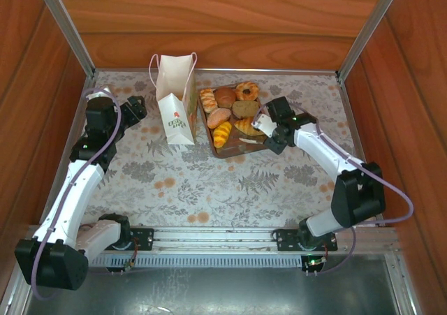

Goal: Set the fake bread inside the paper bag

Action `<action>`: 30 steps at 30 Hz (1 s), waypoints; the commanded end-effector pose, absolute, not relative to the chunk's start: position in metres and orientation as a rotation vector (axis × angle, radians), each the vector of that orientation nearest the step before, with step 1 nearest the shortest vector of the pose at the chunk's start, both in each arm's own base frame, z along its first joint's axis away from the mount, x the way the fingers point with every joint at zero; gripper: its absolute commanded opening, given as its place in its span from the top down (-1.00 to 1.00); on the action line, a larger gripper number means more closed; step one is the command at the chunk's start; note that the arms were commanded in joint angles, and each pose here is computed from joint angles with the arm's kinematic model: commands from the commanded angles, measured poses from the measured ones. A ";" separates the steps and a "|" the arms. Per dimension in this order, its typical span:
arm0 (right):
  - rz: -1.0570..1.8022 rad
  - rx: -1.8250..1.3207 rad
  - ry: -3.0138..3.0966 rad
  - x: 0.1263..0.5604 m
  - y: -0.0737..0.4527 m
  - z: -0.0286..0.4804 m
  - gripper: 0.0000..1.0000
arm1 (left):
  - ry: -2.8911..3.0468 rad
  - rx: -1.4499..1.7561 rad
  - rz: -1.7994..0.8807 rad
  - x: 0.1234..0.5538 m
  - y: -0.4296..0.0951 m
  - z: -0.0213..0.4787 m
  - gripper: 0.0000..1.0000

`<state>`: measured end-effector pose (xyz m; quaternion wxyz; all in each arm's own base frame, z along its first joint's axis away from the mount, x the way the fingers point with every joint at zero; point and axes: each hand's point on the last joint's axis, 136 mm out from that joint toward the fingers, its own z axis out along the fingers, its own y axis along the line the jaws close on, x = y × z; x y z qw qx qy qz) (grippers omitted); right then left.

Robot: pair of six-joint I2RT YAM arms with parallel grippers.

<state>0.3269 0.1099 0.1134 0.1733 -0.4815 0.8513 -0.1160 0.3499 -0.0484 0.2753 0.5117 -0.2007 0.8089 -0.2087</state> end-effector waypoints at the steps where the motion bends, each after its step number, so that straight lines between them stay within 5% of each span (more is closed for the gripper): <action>1: -0.361 -1.382 2.393 0.342 0.109 0.117 -0.25 | 1.911 -0.488 -0.503 0.355 -0.046 0.288 -0.72; 30: -0.174 -1.312 2.493 0.346 0.101 0.108 -0.13 | 1.920 -0.481 -0.502 0.357 -0.047 0.288 -0.72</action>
